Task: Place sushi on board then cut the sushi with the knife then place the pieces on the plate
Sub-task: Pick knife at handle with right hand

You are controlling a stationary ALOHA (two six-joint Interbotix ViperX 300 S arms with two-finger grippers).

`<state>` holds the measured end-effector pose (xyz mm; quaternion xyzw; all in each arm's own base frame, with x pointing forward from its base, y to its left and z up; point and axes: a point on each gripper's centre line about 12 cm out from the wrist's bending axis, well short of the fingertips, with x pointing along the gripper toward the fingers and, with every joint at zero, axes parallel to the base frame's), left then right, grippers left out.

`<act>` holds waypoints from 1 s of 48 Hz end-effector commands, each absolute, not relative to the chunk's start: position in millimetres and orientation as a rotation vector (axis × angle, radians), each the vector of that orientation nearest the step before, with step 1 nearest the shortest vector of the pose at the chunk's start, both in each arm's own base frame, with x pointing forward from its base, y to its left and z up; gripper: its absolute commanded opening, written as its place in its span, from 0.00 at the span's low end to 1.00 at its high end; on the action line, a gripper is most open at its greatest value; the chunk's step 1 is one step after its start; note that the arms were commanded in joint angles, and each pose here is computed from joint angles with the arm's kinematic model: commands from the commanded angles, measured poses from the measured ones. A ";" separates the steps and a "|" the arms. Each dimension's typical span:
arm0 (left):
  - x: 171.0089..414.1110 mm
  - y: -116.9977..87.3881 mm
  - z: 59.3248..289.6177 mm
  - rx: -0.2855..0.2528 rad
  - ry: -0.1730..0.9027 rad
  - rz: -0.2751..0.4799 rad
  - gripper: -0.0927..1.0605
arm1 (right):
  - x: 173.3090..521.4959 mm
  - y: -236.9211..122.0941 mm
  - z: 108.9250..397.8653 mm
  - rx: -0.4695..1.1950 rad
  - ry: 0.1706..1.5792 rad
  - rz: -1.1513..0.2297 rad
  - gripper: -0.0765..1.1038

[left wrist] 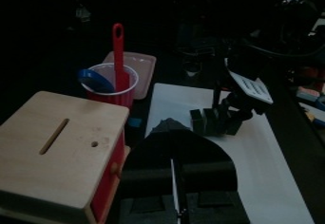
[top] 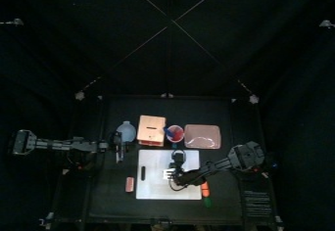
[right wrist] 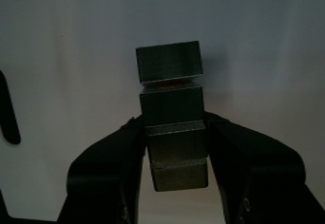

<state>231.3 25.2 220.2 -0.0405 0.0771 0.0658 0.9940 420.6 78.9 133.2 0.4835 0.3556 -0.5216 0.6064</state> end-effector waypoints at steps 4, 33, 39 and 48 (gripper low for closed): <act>233.5 26.1 226.0 -0.079 0.136 0.134 0.06 | 427.4 74.2 144.4 1.146 0.795 -1.192 0.61; 233.4 27.2 226.0 -0.080 0.136 0.138 0.06 | 428.6 76.5 150.2 1.149 0.785 -1.136 0.81; 233.3 27.8 226.0 -0.077 0.136 0.141 0.06 | 425.7 76.4 168.9 1.117 0.791 -1.082 0.81; 233.2 29.3 226.0 -0.080 0.136 0.148 0.06 | 416.4 64.2 210.2 0.991 0.819 -0.971 0.81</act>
